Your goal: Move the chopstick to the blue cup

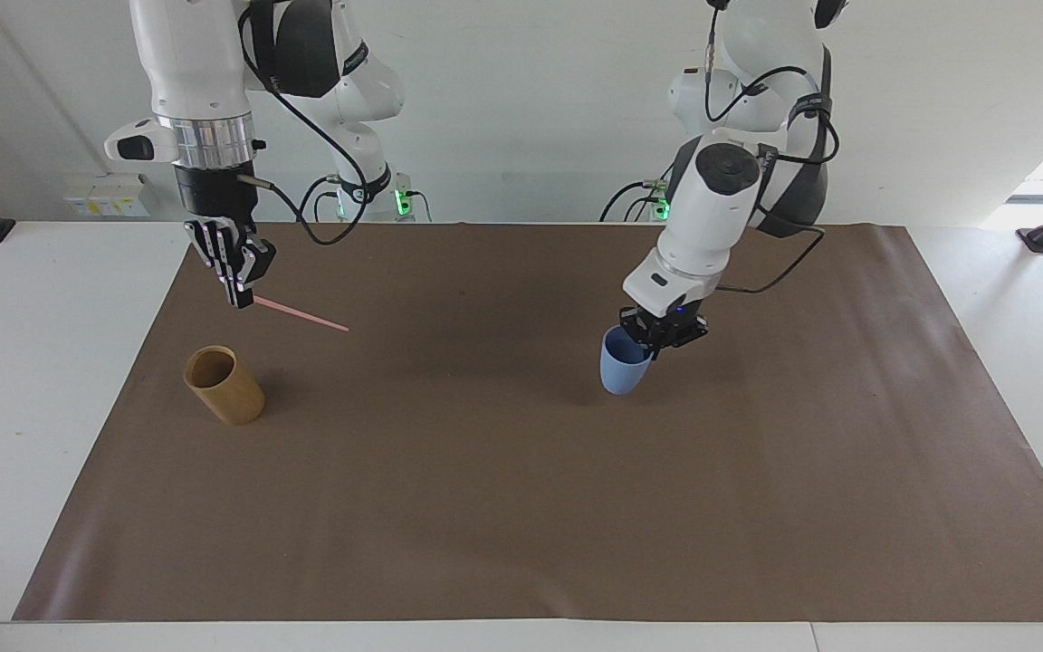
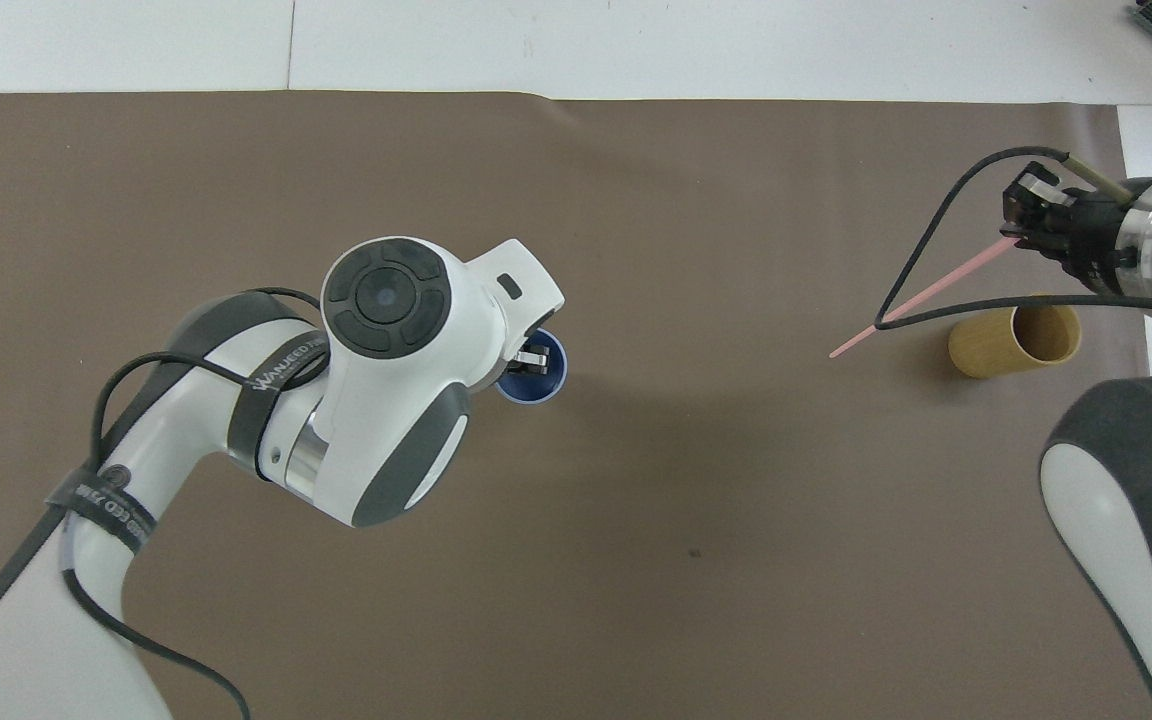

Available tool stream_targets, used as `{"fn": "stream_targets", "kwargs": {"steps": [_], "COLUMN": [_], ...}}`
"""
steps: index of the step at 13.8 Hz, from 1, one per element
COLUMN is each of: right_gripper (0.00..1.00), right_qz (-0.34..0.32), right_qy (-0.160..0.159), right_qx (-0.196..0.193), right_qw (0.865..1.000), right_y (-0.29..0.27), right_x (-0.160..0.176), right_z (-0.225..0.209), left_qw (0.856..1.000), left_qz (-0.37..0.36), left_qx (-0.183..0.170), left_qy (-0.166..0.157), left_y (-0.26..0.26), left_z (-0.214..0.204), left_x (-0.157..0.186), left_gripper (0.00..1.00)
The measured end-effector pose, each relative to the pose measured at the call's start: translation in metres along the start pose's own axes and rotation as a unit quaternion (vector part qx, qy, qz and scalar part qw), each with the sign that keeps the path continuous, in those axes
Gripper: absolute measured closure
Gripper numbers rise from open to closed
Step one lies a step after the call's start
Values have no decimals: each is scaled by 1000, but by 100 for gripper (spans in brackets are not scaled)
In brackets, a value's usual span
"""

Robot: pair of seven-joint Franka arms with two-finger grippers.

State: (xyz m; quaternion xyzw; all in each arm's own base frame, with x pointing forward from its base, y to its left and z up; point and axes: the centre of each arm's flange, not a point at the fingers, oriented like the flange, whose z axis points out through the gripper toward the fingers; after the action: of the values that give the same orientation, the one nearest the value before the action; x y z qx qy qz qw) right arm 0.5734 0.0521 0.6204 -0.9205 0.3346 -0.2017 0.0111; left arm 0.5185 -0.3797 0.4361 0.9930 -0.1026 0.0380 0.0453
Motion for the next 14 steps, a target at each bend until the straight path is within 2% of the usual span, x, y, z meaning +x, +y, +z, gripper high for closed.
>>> {"fn": "stream_targets", "kwargs": {"steps": [2, 5, 8, 10, 12, 14], "right_gripper": [91, 91, 91, 91, 91, 91], "right_qz": [36, 71, 96, 115, 133, 148], "right_qy": [6, 19, 17, 15, 14, 13], "right_qx": [-5, -16, -19, -17, -16, -16], "right_qw": [999, 997, 995, 993, 991, 989], "right_y": [1, -4, -9, -14, -17, -17], "right_x": [1, -6, -14, -22, -29, -33], "right_z": [0, -2, -6, -9, -10, -10], "left_qw": [1000, 1000, 1000, 1000, 1000, 1000], "left_qz": [7, 3, -11, -13, -15, -16], "left_qx": [-8, -8, -11, -14, -15, -15], "left_qy": [6, -2, -8, -5, -2, 0], "left_y": [26, 33, 60, 69, 69, 68], "left_z": [11, 33, 62, 66, 62, 61], "left_x": [6, 16, 17, 20, 22, 24], "left_gripper": [96, 96, 96, 96, 79, 56]}}
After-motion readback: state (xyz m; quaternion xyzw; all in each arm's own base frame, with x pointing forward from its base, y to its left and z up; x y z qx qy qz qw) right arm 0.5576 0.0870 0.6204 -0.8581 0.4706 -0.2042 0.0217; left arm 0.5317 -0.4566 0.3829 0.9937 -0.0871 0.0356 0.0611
